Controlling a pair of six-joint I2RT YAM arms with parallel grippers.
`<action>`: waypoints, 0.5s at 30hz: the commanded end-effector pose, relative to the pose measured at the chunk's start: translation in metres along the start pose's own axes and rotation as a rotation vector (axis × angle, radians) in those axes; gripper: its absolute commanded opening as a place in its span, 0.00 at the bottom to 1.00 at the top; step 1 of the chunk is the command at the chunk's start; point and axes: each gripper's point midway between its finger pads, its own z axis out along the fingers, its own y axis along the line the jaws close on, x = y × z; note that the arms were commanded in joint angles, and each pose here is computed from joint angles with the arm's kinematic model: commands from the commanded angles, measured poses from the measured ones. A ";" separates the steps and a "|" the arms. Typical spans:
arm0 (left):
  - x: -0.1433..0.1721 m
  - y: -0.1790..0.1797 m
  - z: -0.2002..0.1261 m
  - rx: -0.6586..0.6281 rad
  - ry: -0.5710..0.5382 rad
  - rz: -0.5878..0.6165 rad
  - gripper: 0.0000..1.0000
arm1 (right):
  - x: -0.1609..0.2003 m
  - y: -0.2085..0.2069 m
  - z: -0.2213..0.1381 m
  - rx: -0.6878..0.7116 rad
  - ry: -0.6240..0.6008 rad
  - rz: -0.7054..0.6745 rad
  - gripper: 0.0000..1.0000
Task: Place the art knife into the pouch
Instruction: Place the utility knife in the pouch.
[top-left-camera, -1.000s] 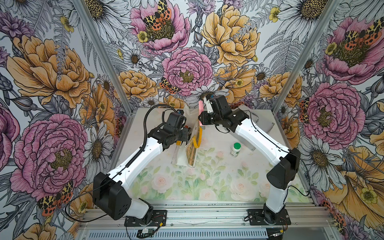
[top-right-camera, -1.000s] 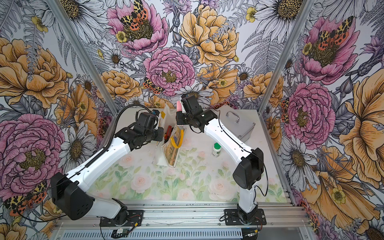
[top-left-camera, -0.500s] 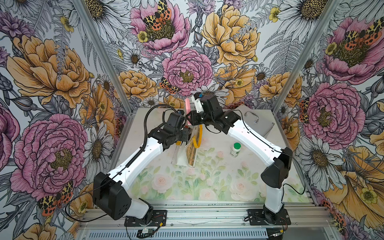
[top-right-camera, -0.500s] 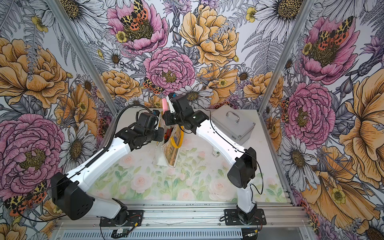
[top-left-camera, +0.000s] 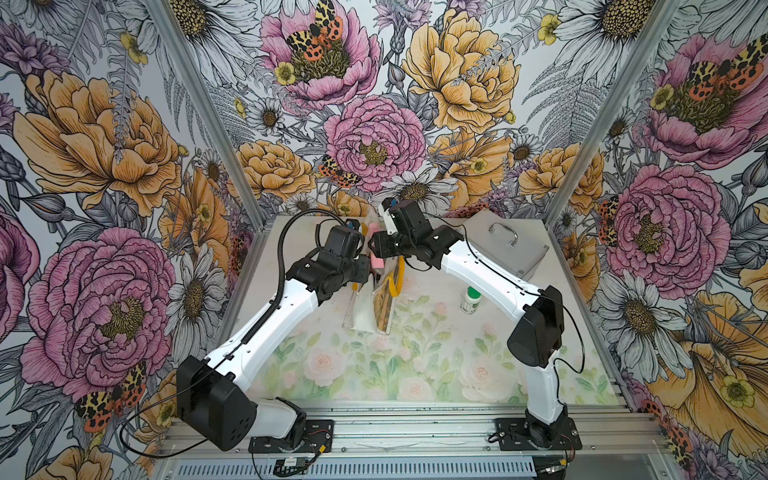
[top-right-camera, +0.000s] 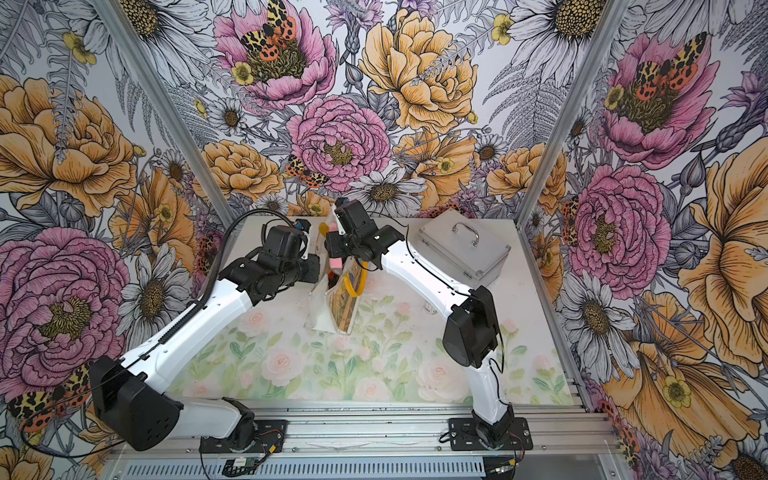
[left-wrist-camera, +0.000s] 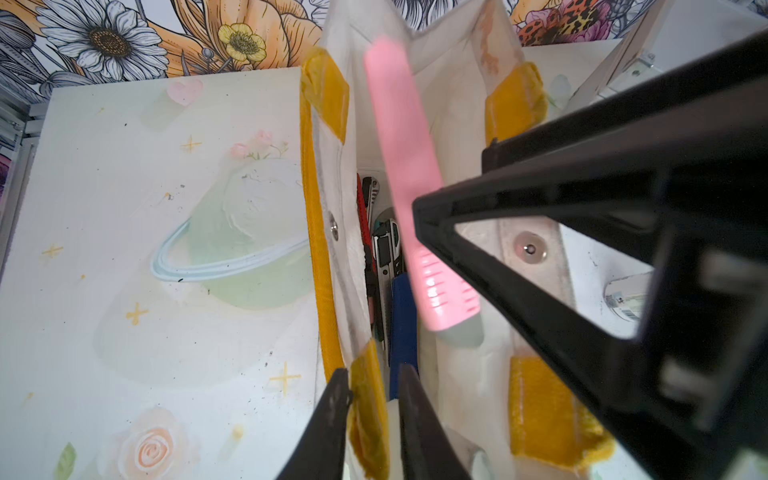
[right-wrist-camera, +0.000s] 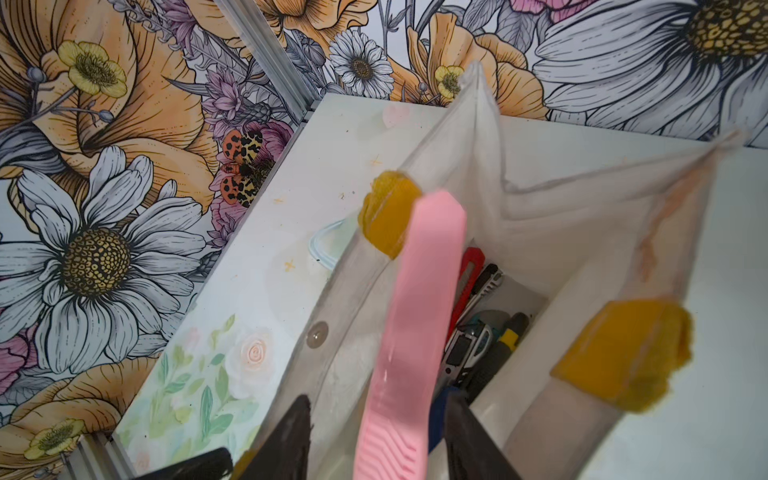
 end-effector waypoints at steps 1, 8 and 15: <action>-0.003 0.010 -0.008 -0.024 -0.025 -0.006 0.26 | -0.022 -0.008 -0.014 0.020 -0.064 0.004 0.55; -0.011 0.018 -0.012 -0.033 -0.045 -0.016 0.27 | -0.043 -0.024 -0.038 0.066 -0.130 0.009 0.57; -0.038 0.036 -0.028 -0.053 -0.119 -0.064 0.65 | -0.040 -0.068 -0.042 0.152 -0.125 0.081 0.57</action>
